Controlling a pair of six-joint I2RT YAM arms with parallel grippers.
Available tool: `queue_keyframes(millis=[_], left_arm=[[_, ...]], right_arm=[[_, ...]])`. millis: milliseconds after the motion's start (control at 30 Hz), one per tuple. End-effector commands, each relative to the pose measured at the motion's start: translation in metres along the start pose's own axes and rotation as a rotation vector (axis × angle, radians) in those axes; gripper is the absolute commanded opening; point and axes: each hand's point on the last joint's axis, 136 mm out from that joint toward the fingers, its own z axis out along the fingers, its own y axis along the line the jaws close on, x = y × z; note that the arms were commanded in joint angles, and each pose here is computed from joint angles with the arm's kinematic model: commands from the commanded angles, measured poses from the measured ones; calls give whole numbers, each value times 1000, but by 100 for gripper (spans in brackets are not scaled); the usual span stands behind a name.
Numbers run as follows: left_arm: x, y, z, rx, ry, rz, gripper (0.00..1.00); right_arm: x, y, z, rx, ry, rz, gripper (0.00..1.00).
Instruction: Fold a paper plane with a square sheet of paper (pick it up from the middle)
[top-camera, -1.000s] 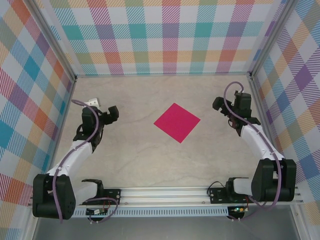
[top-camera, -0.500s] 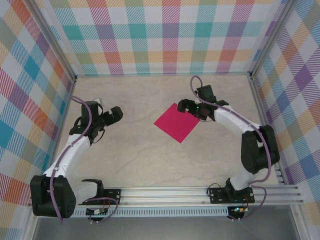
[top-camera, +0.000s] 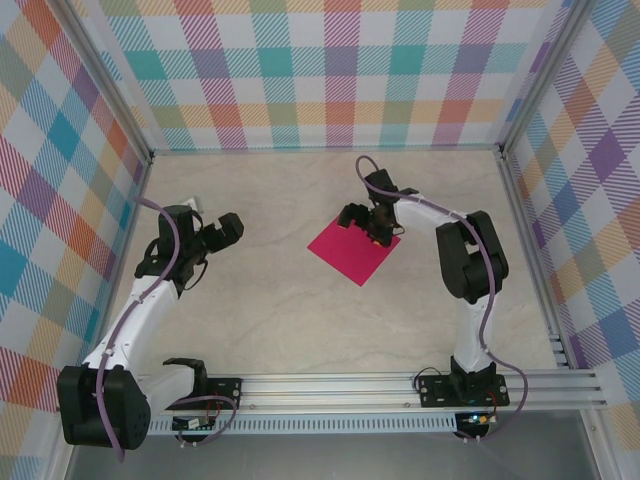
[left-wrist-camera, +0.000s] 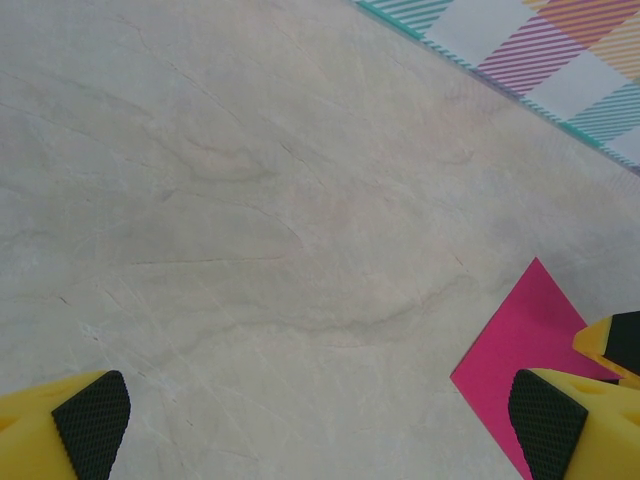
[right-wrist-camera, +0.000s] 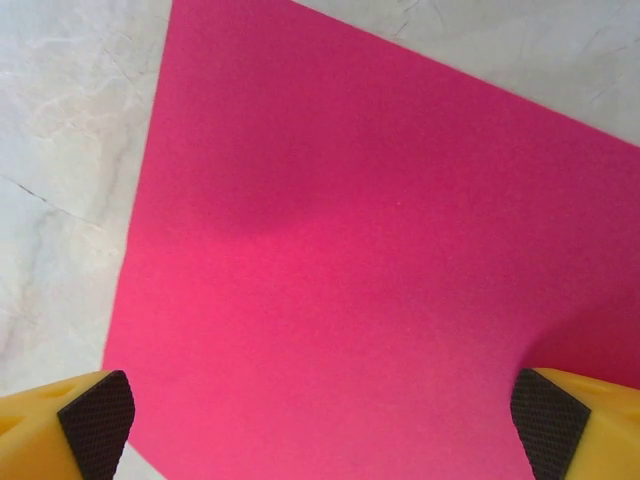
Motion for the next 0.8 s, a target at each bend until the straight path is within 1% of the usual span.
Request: queue_keyframes(millis=[0, 167, 300, 400, 467, 533, 633, 700, 767], left_arm=[[2, 2, 3, -3, 5, 18, 100], [3, 1, 4, 1, 12, 19, 100], [4, 1, 6, 6, 18, 14, 100], [6, 0, 9, 11, 29, 12, 100], [8, 1, 9, 13, 35, 9, 100], [9, 1, 10, 11, 41, 9, 100], [9, 1, 9, 11, 41, 7, 100], [9, 0, 8, 12, 40, 9, 100], [9, 1, 7, 9, 42, 7, 100]], right_arm=[[32, -19, 5, 75, 83, 73, 100], [74, -48, -9, 151, 114, 108, 100], [120, -79, -34, 242, 119, 154, 100], [156, -94, -53, 270, 124, 192, 100], [169, -96, -61, 248, 133, 202, 100], [168, -89, -74, 222, 136, 137, 100], [148, -71, -106, 225, 90, -47, 100], [138, -68, -122, 275, 86, -139, 100], [133, -72, -127, 328, 82, -161, 100]])
